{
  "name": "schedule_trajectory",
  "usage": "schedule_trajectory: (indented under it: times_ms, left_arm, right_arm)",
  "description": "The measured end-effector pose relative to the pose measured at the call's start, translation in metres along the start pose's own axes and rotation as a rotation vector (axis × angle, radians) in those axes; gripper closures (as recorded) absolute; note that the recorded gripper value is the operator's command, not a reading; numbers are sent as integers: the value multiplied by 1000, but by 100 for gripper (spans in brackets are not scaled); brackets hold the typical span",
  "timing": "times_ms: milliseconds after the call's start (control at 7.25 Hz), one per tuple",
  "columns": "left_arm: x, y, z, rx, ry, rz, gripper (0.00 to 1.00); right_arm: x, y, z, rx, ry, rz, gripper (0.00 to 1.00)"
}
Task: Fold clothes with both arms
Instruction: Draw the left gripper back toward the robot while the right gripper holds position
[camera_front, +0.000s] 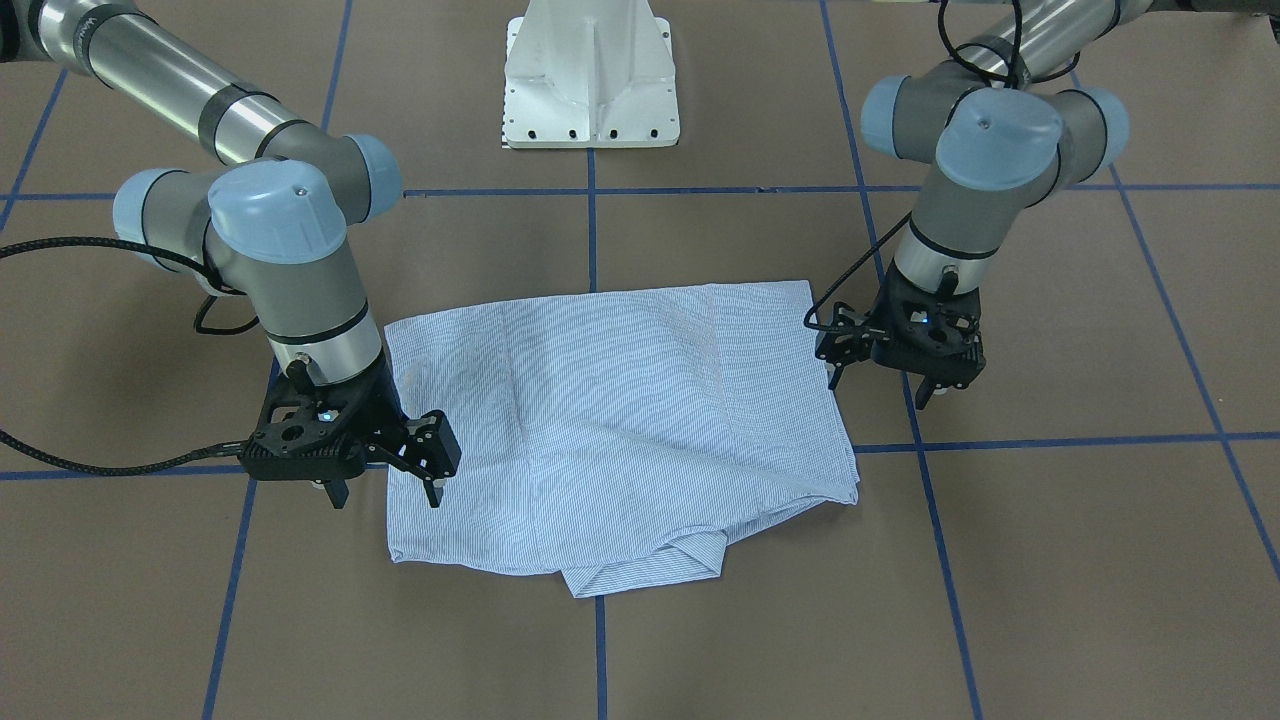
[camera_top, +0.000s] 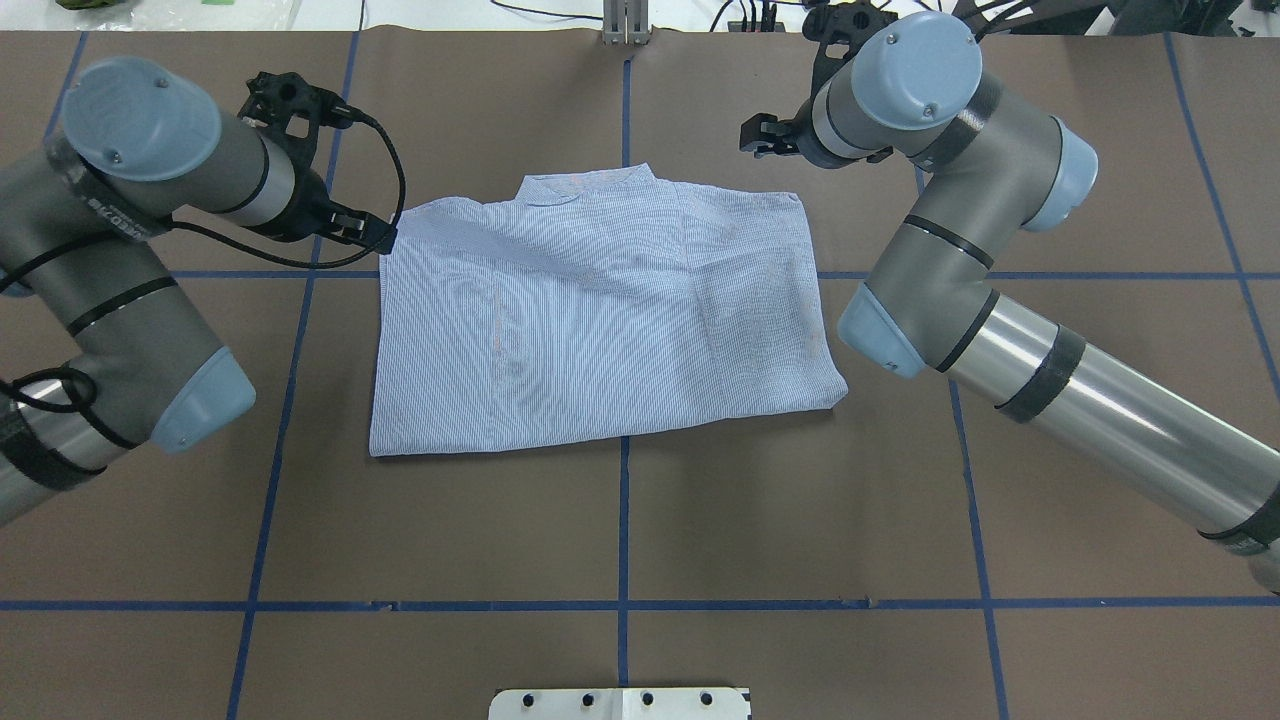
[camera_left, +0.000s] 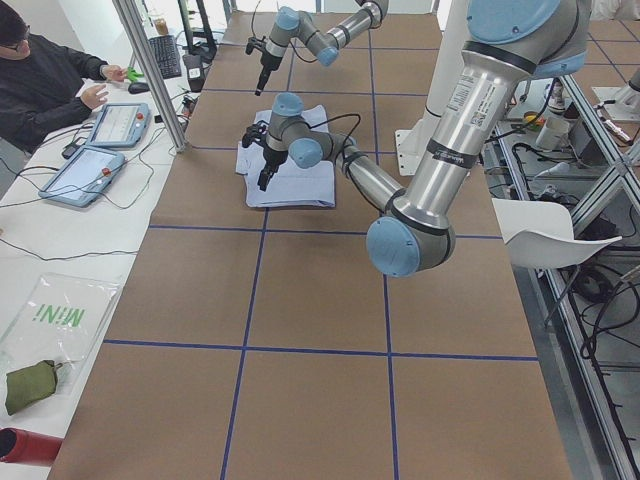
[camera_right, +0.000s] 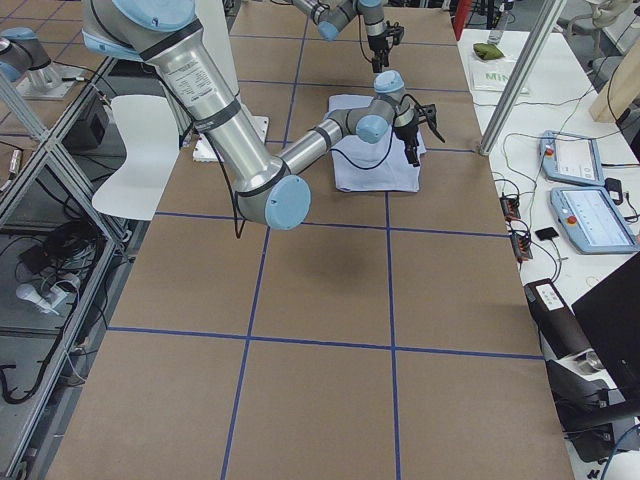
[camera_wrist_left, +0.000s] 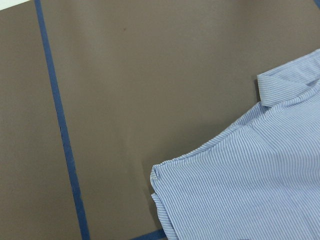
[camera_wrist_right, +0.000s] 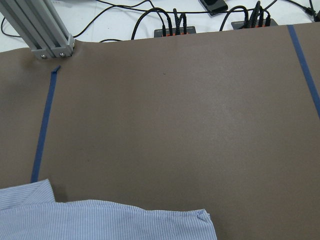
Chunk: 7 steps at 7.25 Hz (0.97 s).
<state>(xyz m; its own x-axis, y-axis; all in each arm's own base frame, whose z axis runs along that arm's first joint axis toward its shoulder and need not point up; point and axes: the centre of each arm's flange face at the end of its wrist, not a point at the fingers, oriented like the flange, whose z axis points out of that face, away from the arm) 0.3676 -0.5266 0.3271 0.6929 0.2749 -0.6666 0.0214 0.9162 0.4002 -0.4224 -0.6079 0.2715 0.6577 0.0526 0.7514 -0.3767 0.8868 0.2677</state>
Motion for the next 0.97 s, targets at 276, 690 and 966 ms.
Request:
schedule_trajectory:
  times_ms: [276, 690, 966]
  left_arm:
    - [7, 61, 18, -17, 73, -63, 0]
    - [41, 130, 49, -49, 122, -154, 10]
    - [56, 149, 56, -69, 127, -159, 35]
  right_arm:
    - [4, 2, -3, 1, -5, 0, 0]
    - [3, 4, -3, 0, -6, -2, 0]
    - [2, 6, -3, -2, -8, -4, 0]
